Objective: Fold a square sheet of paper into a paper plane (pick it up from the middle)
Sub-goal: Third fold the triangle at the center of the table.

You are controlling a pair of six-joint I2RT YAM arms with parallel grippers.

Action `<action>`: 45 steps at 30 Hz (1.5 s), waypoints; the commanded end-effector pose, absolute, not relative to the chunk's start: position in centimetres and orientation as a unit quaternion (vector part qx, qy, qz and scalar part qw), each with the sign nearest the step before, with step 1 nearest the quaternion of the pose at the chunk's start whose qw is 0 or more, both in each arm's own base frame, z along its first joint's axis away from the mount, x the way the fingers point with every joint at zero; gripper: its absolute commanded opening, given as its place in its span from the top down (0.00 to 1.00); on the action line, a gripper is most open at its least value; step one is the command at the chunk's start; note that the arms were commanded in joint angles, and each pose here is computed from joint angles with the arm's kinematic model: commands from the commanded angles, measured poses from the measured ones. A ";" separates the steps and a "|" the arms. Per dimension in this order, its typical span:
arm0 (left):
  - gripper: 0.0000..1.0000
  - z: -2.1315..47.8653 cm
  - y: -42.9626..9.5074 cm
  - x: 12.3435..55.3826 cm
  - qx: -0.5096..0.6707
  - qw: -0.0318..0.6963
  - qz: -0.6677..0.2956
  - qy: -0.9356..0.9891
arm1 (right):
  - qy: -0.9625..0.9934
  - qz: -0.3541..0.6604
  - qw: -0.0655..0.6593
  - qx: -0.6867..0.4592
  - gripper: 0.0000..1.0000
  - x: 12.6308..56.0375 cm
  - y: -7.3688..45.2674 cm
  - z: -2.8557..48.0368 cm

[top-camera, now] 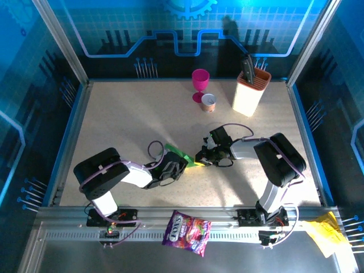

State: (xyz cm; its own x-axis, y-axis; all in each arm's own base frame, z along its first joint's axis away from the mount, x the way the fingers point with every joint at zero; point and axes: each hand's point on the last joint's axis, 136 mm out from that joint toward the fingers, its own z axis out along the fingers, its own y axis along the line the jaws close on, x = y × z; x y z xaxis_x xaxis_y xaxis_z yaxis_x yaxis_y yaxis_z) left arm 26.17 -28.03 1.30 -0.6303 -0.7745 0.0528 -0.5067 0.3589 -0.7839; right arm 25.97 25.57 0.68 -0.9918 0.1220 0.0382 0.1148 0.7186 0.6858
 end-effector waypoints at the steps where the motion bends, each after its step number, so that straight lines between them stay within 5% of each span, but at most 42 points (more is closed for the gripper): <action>1: 1.00 -4.3 -21.8 22.0 -0.447 0.151 -0.271 0.839 | 0.963 0.222 -0.069 0.140 1.00 21.3 19.8 -5.4; 25: 1.00 -8.0 -13.1 17.0 -0.533 0.138 -0.207 0.809 | 0.966 0.207 -0.068 0.142 1.00 20.5 18.8 -5.4; 39: 1.00 -2.1 -10.1 18.2 -0.480 0.144 -0.167 0.849 | 0.957 0.170 -0.070 0.225 1.00 18.3 16.4 -5.4; 45: 1.00 1.1 -12.1 20.1 -0.397 0.141 -0.194 0.886 | 0.920 0.239 -0.053 0.305 1.00 19.5 19.1 -3.2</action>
State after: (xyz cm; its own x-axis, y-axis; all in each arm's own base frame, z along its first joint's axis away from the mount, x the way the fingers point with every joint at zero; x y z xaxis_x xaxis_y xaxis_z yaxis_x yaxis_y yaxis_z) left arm 21.63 -12.35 1.30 -0.5129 -0.8557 -0.0681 -0.6898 0.4580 -0.5607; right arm 23.64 22.55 0.85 -0.9223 0.3697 0.1130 0.3519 0.6820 0.6411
